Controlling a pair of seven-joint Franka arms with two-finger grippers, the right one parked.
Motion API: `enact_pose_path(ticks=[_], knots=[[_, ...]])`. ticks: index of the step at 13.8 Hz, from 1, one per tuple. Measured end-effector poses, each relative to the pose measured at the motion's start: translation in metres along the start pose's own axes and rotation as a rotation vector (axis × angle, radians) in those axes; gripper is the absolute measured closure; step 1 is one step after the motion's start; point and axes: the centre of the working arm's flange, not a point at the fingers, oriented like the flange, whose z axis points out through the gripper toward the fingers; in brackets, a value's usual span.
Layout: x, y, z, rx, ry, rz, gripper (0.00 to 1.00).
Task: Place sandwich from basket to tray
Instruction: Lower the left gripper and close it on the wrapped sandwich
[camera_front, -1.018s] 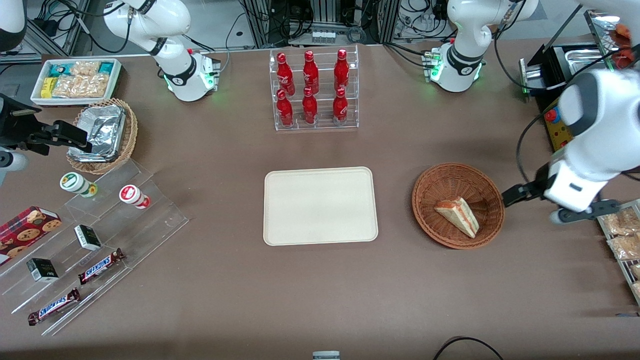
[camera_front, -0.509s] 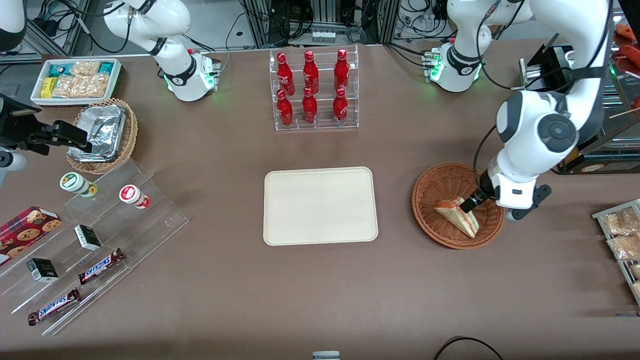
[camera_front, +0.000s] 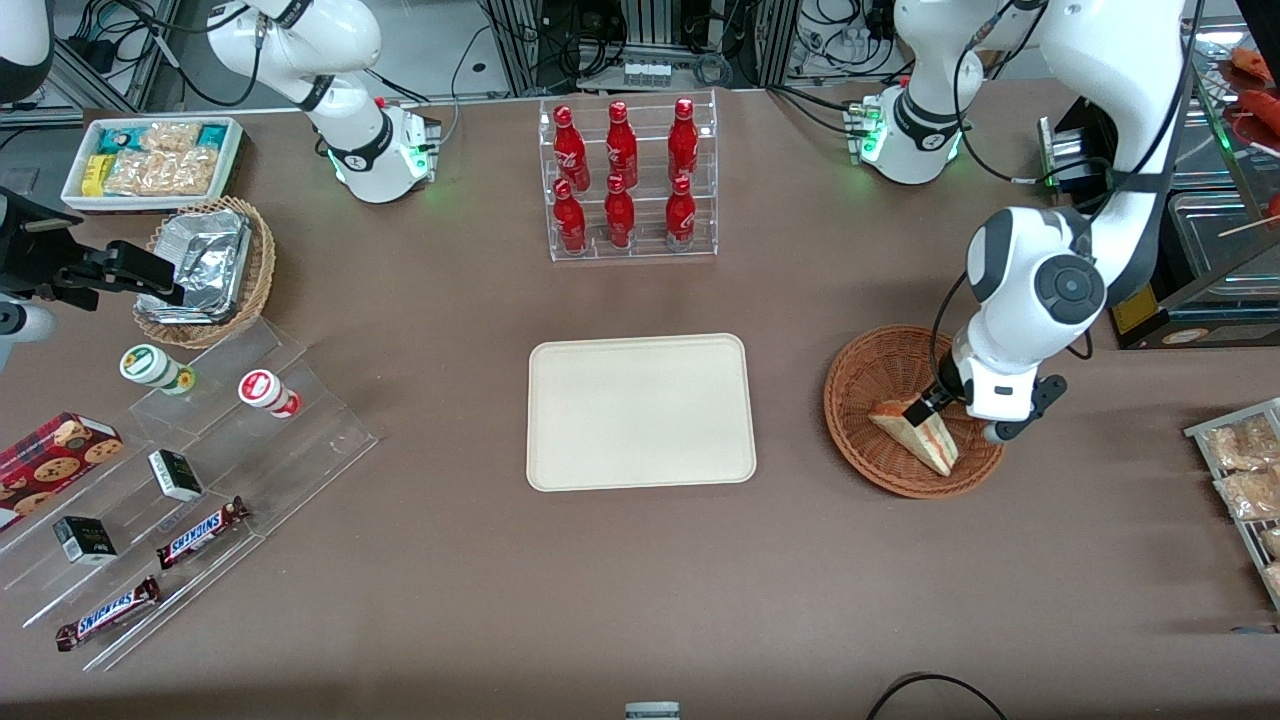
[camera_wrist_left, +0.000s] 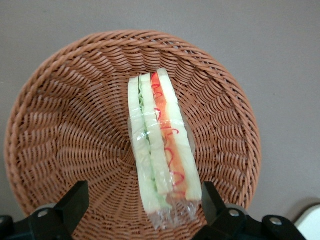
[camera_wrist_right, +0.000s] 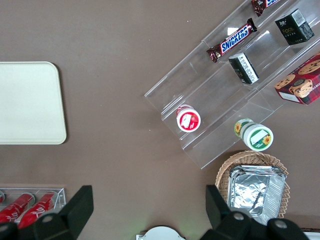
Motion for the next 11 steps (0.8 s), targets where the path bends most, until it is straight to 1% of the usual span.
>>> enact_pose_path(ticks=[5,9,10,11], knots=[[0.003,0.003,0.013,-0.019,0.015,-0.001,0.00],[0.003,0.004,0.027,-0.024,0.017,-0.001,0.01],[0.002,0.005,0.030,-0.023,0.015,0.002,0.04],[0.001,0.007,0.032,-0.026,0.016,0.004,0.15]])
